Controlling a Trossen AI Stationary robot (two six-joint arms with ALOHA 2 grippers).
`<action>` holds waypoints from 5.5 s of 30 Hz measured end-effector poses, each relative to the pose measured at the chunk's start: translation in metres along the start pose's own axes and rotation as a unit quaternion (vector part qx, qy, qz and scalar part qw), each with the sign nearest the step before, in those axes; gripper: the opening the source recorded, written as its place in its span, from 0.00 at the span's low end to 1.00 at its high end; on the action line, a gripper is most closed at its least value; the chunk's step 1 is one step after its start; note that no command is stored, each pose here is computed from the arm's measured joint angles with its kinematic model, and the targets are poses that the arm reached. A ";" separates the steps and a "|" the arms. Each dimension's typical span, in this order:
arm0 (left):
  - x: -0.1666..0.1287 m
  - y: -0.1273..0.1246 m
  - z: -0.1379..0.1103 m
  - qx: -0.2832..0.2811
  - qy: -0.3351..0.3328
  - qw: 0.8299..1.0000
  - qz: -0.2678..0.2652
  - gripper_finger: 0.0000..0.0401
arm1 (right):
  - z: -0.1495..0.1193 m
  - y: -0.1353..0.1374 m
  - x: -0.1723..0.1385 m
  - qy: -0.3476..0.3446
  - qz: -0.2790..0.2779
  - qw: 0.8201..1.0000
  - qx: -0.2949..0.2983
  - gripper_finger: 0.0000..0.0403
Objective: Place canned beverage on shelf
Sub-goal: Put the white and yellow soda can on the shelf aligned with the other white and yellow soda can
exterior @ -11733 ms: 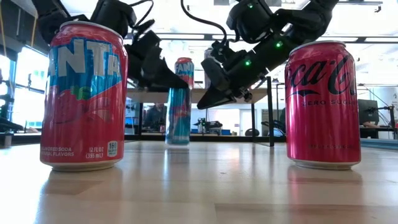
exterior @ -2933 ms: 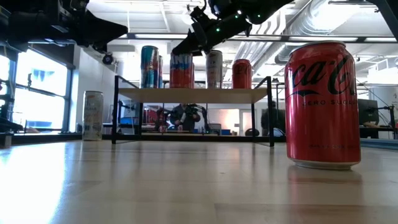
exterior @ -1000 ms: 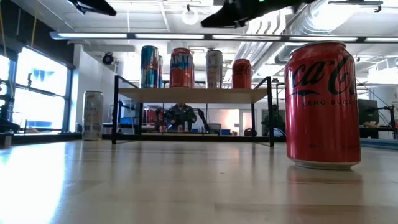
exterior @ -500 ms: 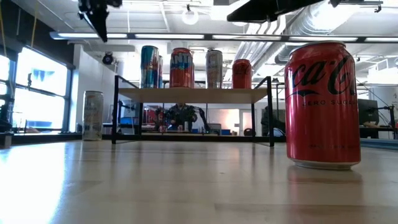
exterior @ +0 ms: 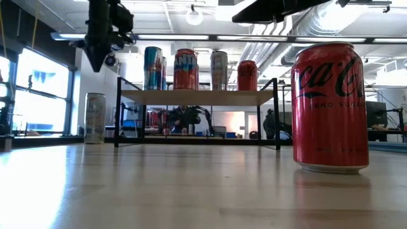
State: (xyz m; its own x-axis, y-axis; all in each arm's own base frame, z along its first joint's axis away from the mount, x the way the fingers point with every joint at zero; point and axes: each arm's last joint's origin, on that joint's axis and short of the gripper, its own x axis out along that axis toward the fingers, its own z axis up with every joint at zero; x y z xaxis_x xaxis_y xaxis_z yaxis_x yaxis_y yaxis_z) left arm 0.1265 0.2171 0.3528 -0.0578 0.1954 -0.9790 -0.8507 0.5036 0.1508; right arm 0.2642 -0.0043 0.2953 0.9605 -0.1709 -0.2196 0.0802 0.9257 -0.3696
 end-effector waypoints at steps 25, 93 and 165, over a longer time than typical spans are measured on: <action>0.055 0.013 0.043 -0.070 0.067 0.995 0.018 0.69 | -0.003 0.001 0.000 0.016 0.007 1.000 0.012 0.00; 0.096 0.006 0.058 -0.018 0.146 0.985 0.086 0.62 | -0.003 0.002 0.000 0.014 0.019 0.999 0.024 0.00; 0.082 0.002 0.057 0.018 0.125 0.989 0.078 0.70 | -0.004 0.003 0.000 0.018 0.025 0.999 0.027 0.00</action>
State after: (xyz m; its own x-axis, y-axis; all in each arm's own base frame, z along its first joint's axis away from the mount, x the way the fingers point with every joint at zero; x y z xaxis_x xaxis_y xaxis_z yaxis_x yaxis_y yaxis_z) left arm 0.1498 0.2821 0.2809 -0.3184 0.0623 -0.9459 -0.8025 0.5134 0.3040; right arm 0.2633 -0.0032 0.2905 0.9537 -0.1351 -0.2688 0.0474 0.9498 -0.3092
